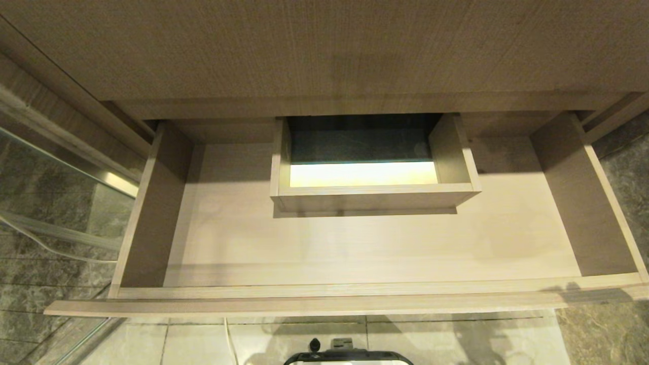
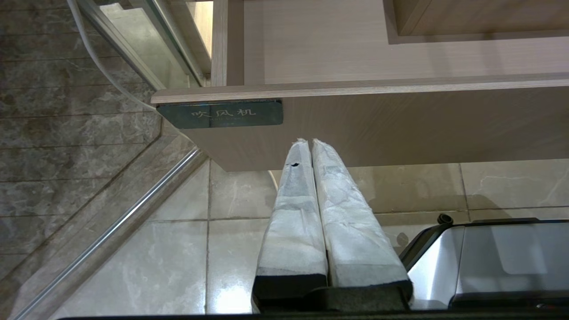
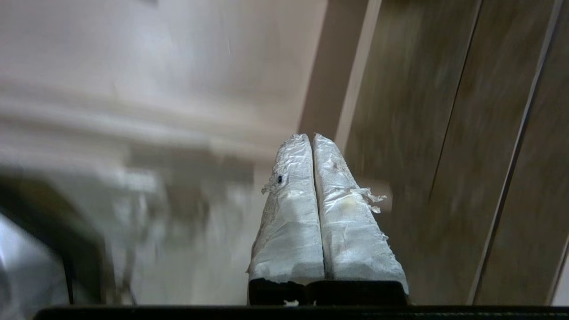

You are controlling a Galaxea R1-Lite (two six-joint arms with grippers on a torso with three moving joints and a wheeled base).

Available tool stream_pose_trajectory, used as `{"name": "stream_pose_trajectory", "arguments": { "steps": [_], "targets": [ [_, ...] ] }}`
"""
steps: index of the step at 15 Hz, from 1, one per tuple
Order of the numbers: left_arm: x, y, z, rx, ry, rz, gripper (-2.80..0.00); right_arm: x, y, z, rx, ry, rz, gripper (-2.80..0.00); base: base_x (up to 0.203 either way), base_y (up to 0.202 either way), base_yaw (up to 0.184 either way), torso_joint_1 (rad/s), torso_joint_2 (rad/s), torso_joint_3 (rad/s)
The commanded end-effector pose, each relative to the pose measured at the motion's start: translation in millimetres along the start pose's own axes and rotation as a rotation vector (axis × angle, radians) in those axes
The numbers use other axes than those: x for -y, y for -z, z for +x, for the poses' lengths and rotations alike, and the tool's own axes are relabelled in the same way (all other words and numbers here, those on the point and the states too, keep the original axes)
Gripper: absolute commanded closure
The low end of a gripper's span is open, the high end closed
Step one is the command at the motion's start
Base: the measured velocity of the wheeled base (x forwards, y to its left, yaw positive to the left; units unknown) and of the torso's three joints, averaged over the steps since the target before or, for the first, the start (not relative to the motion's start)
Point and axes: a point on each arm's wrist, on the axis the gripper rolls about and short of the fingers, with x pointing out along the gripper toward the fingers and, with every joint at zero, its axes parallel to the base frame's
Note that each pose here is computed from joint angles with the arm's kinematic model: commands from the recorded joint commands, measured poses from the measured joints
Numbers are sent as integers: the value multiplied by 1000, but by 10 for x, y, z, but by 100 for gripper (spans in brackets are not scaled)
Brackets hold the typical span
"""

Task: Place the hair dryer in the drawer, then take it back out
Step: Close the drawer

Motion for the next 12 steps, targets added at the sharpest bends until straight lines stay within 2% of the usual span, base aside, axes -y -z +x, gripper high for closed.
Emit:
{"name": "stream_pose_trajectory", "arguments": {
  "steps": [1,5,8,12],
  "targets": [
    [0,4,1,-1,0,0,0,-95,170,206,-287,-14,-66,0,0,0,0,0,0,0],
    [0,4,1,-1,2,0,0,-170,273,550,-642,-11,-190,0,0,0,0,0,0,0],
    [0,4,1,-1,0,0,0,-229,343,714,-760,-48,-238,0,0,0,0,0,0,0],
    [0,4,1,-1,2,0,0,-283,419,924,-865,-73,-268,0,0,0,0,0,0,0]
  ]
}}
